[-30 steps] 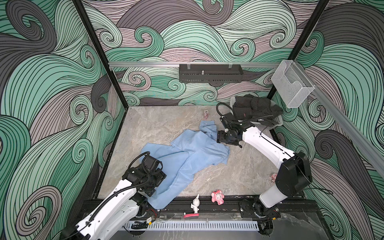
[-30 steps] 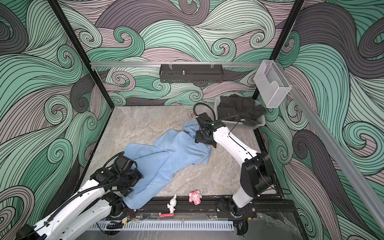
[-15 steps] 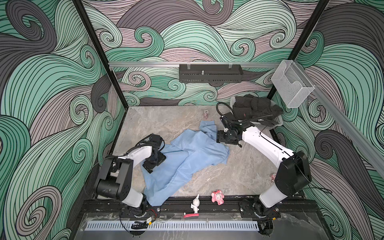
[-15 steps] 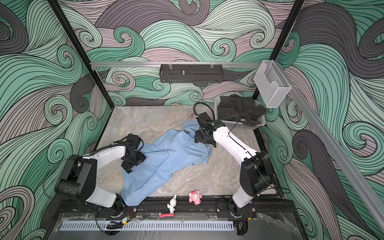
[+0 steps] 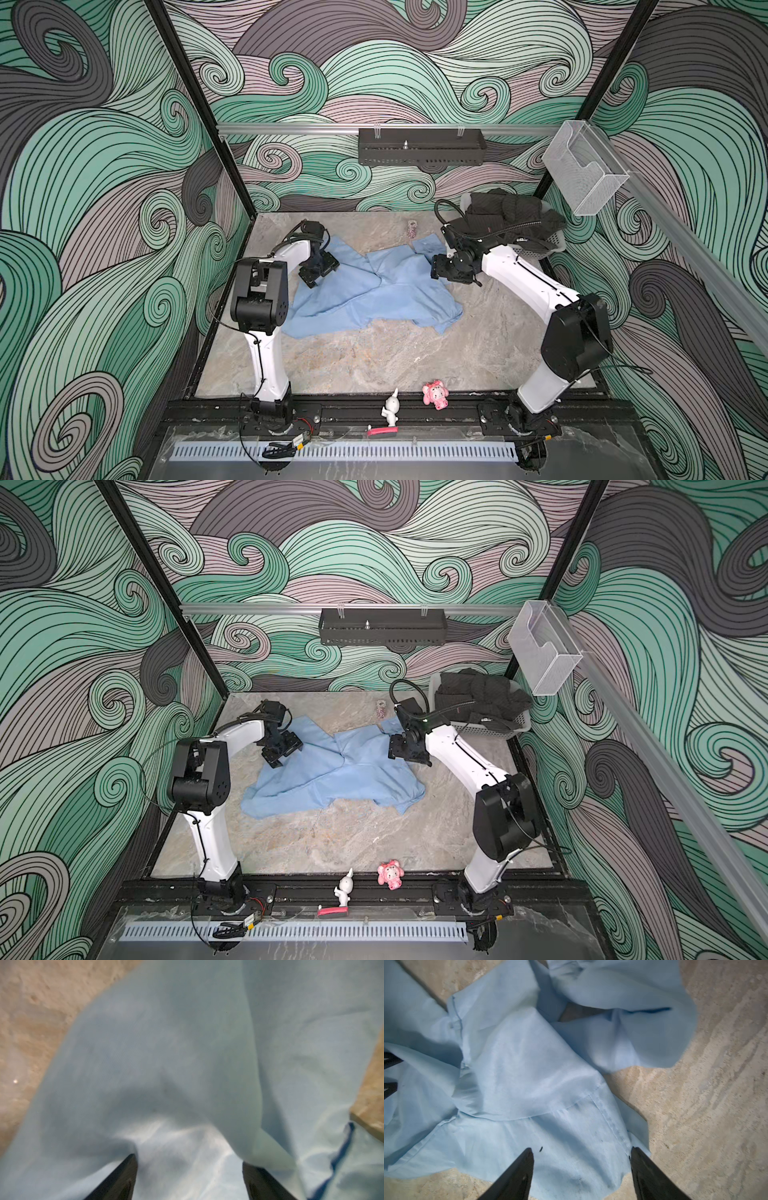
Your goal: Fold and stack the long sleeve shirts
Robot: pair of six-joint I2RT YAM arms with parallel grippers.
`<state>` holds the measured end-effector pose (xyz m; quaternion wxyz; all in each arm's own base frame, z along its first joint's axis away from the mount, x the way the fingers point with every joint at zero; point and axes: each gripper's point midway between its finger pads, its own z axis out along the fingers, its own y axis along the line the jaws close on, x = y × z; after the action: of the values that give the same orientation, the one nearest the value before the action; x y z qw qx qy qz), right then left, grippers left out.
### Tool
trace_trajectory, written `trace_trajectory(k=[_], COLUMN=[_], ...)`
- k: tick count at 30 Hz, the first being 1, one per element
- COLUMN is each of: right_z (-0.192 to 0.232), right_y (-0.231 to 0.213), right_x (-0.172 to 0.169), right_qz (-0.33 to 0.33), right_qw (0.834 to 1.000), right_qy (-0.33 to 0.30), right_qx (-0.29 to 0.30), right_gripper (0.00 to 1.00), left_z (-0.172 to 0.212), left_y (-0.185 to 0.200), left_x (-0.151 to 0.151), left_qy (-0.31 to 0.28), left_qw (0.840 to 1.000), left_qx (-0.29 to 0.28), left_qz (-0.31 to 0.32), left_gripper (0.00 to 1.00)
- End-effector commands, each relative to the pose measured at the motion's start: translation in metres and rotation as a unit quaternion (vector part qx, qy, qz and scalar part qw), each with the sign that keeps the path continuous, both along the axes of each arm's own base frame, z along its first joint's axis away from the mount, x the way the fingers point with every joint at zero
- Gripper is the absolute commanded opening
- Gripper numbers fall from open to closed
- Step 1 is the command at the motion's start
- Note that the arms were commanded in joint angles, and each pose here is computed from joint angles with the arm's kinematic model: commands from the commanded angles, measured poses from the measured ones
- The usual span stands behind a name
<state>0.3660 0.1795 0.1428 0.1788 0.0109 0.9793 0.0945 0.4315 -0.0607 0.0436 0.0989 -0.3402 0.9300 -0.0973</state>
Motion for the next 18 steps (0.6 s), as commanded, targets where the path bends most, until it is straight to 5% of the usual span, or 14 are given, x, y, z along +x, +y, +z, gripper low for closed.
trace_trajectory(k=[1, 5, 10, 18], right_z=[0.021, 0.017, -0.015, -0.047], right_y=[0.026, 0.033, 0.039, 0.060], right_x=[0.027, 0.063, 0.099, 0.104], right_qz=[0.062, 0.098, 0.105, 0.115], right_qw=[0.996, 0.991, 0.993, 0.992], right_qy=[-0.059, -0.083, -0.039, 0.049], right_qx=[0.006, -0.037, -0.049, -0.011], right_gripper=[0.74, 0.76, 0.78, 0.73], left_z=[0.063, 0.113, 0.132, 0.144], left_y=[-0.002, 0.007, 0.024, 0.038], left_x=[-0.012, -0.049, -0.098, -0.140], left_qy=[-0.046, -0.085, -0.101, -0.122], left_qw=[0.998, 0.996, 0.994, 0.992], left_qx=[-0.015, -0.013, -0.003, 0.000], left_qz=[-0.028, -0.035, -0.027, -0.022], left_gripper=[0.88, 0.92, 0.92, 0.92])
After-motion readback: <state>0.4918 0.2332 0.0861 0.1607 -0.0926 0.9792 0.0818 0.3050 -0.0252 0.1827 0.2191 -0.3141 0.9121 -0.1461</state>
